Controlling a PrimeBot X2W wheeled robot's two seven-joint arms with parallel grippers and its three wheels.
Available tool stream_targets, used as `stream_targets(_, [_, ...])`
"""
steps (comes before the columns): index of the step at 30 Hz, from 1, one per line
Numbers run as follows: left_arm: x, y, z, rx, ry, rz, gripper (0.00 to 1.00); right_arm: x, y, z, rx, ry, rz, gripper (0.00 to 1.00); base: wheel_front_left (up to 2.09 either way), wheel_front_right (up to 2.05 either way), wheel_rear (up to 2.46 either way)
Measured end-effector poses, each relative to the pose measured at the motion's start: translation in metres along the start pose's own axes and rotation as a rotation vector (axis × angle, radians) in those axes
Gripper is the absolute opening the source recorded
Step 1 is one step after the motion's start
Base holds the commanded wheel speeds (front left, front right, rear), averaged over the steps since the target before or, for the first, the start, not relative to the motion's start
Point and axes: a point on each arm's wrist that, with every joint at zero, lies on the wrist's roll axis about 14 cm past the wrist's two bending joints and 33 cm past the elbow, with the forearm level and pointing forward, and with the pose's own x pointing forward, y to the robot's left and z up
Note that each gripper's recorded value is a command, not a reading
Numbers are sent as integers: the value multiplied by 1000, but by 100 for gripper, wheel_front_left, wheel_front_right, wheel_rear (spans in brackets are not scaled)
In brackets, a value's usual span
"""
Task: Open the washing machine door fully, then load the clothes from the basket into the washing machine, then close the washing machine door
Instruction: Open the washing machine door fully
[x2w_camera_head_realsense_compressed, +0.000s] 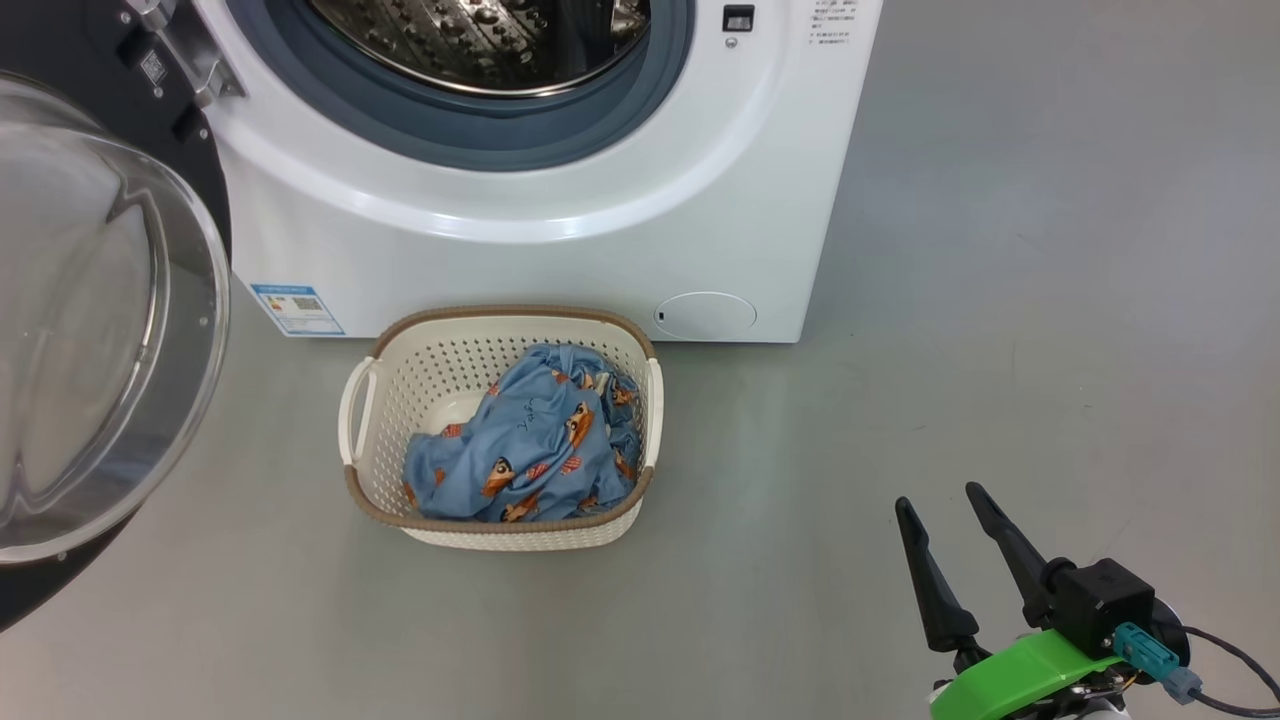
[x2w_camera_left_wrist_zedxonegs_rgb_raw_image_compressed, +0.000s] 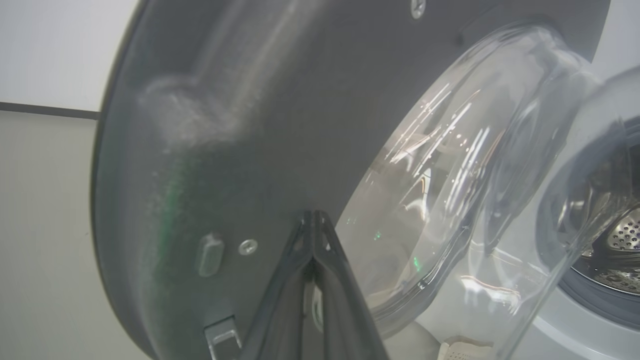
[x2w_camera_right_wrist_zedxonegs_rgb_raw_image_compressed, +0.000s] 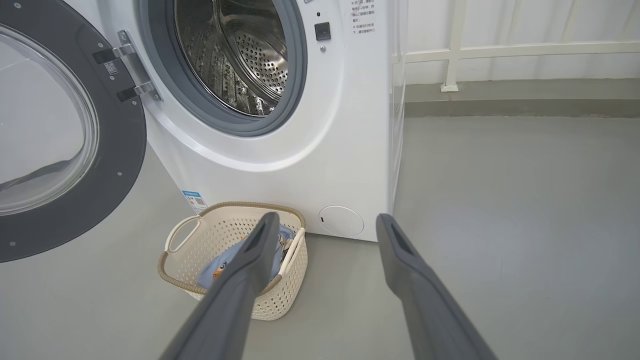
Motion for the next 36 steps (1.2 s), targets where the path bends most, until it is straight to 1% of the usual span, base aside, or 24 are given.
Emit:
stream_targets(4, [1, -6, 9, 0, -26, -21, 0, 0, 0, 2, -1, -5, 0, 100, 0, 0, 0])
stream_targets(10, [-2, -27, 26, -6, -92, -82, 0, -1, 1, 5, -3, -12, 2, 100, 0, 0, 0])
stream_targets(21, [-35, -70, 22, -11, -113, -224, 1, -3, 1, 13, -4, -33, -2, 100, 0, 0, 0])
stream_targets(23, [-41, -77, 21, -14, -112, -248, 39, -4, 0, 14, -1, -36, -4, 100, 0, 0, 0])
stream_targets(24, [-44, -80, 21, -17, -115, -259, 91, -4, 0, 14, -2, -38, -5, 100, 0, 0, 0])
stream_targets(25, [-47, -84, 21, -19, -116, -270, 100, -5, 0, 15, -2, -39, -6, 100, 0, 0, 0])
stream_targets(32, [-66, -102, 13, -19, -100, -341, 100, -9, -3, 21, -6, -55, -18, 100, 0, 0, 0])
stream_targets(36, [-79, -127, 9, -16, -90, -432, 100, -13, -9, 27, -11, -75, -37, 100, 0, 0, 0])
